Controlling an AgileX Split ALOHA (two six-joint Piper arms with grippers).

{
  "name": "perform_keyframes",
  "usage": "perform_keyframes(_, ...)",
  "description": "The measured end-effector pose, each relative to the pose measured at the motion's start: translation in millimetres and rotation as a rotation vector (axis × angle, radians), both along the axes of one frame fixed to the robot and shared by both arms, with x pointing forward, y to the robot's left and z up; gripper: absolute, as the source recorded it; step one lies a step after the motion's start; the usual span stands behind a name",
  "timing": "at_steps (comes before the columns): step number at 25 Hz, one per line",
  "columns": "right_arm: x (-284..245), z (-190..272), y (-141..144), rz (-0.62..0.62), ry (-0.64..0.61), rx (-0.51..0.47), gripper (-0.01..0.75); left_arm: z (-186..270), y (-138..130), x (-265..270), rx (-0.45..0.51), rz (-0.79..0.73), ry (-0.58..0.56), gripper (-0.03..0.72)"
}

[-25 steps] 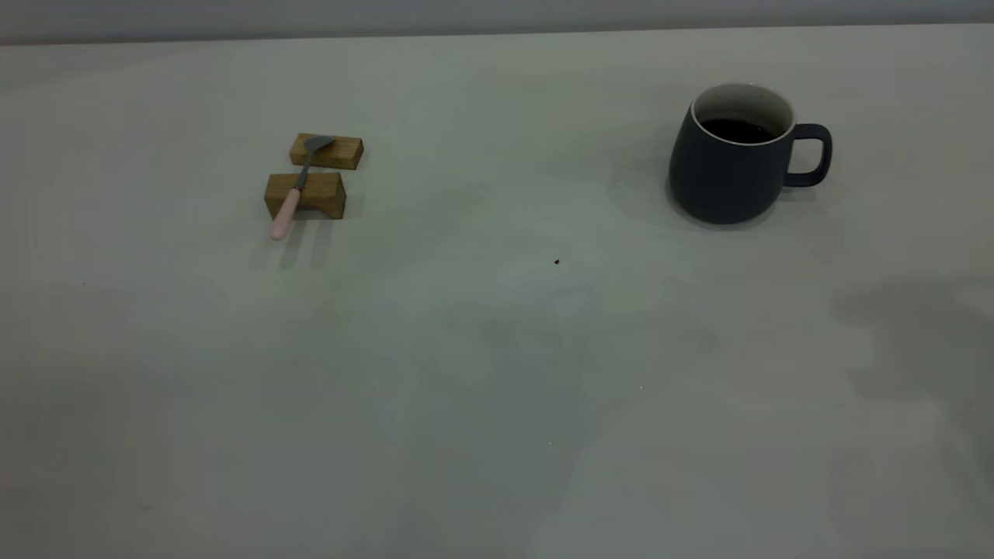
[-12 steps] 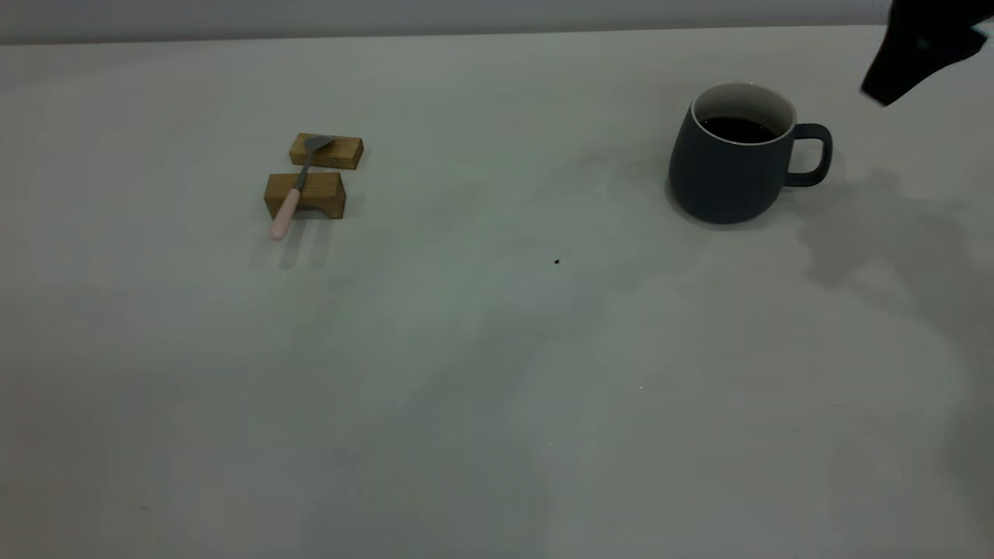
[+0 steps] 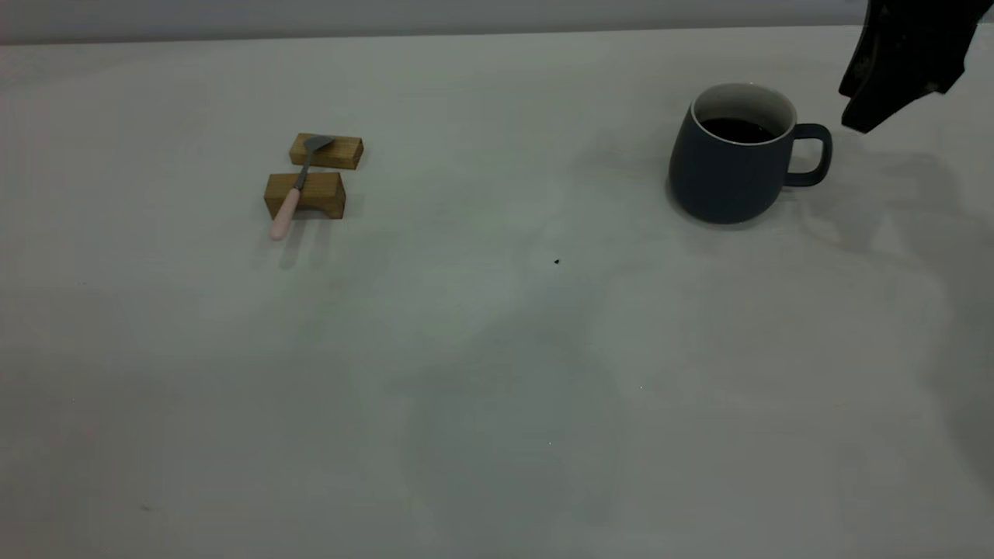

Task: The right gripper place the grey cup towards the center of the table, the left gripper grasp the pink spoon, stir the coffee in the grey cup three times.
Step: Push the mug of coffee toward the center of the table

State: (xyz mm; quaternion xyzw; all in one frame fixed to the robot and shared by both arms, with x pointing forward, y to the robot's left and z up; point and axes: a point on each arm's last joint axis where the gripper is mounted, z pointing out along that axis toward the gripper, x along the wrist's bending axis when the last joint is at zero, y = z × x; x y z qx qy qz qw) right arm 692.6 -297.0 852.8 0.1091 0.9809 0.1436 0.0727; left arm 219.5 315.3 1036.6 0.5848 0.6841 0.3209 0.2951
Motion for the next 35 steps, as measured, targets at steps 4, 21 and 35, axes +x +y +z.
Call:
perform_keyframes(4,1.5,-12.8,6.7,0.047,-0.016,0.072,0.429,0.0,0.0,0.0,0.0,0.0,0.0,0.529)
perform_keyframes(21,1.6,-48.6,66.2,0.131,-0.039,0.146,0.429,0.0,0.0,0.0,0.0,0.0,0.0,0.529)
perform_keyframes(35,-4.0,-47.5,156.2,0.142,-0.154,0.224,0.429,0.0,0.0,0.0,0.0,0.0,0.0,0.529)
